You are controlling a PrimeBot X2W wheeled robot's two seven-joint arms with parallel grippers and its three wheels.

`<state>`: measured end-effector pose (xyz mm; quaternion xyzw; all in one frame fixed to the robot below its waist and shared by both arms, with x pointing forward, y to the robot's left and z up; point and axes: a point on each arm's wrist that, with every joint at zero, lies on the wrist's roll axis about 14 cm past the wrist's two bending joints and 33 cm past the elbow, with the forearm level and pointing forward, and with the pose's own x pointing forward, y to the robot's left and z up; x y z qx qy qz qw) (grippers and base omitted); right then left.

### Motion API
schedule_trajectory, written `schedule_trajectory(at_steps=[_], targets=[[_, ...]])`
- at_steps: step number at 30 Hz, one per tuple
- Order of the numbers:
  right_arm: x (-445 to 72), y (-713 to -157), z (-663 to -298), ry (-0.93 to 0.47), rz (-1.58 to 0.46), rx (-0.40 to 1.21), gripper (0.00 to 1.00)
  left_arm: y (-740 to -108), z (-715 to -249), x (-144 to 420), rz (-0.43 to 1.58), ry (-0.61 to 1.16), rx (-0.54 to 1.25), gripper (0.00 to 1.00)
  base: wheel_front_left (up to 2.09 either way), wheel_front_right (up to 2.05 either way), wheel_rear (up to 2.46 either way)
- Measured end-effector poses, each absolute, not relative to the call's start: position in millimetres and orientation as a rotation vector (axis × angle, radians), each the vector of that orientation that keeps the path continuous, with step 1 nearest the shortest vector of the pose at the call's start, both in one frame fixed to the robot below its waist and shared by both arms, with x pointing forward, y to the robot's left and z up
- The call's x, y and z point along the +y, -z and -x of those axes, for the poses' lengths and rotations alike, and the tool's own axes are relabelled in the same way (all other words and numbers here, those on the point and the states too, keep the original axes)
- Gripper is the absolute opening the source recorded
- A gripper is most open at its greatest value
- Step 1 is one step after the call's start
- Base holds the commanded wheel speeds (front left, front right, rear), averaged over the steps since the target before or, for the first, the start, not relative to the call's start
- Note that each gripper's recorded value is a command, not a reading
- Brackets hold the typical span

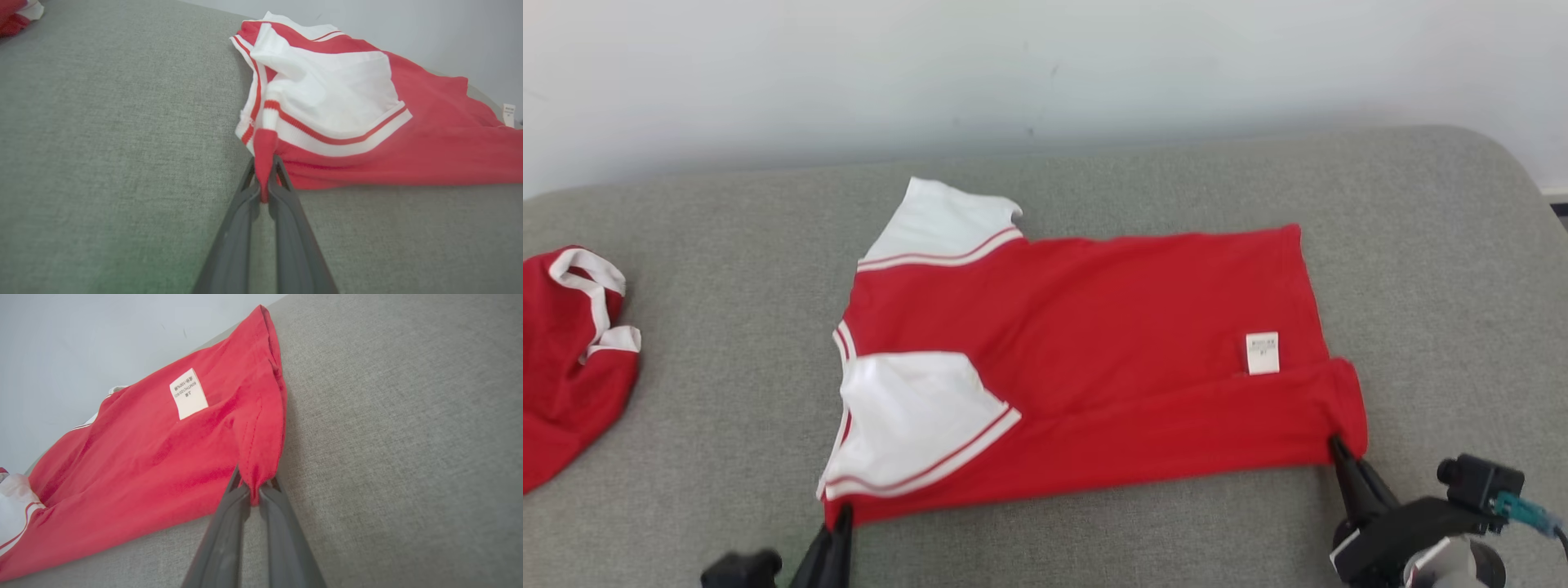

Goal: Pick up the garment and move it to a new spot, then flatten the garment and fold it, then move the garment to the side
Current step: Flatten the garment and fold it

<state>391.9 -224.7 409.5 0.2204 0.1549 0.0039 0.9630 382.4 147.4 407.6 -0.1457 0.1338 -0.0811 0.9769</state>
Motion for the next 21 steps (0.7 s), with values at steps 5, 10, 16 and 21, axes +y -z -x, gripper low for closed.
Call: schedule_trajectory(at_steps=[5, 10, 16, 21], targets=[[-222.5, -404.6, -371.4, -0.006, -0.479, 0.329, 0.00, -401.0, -353.3, 147.6, 0.328, 0.128, 0.289, 0.00, 0.00, 0.00, 0.00], [-227.6, -398.8, -352.3, 0.007, -0.493, 0.350, 0.00, -392.7, -331.5, 147.7, 0.344, 0.112, 0.317, 0.00, 0.00, 0.00, 0.00], [-242.1, -390.4, -330.7, 0.043, -0.497, 0.397, 0.00, -384.7, -319.1, 143.5, 0.365, 0.105, 0.346, 0.00, 0.00, 0.00, 0.00], [-243.6, -386.5, -316.3, 0.062, -0.527, 0.423, 0.00, -380.7, -311.7, 139.5, 0.378, 0.100, 0.362, 0.00, 0.00, 0.00, 0.00]])
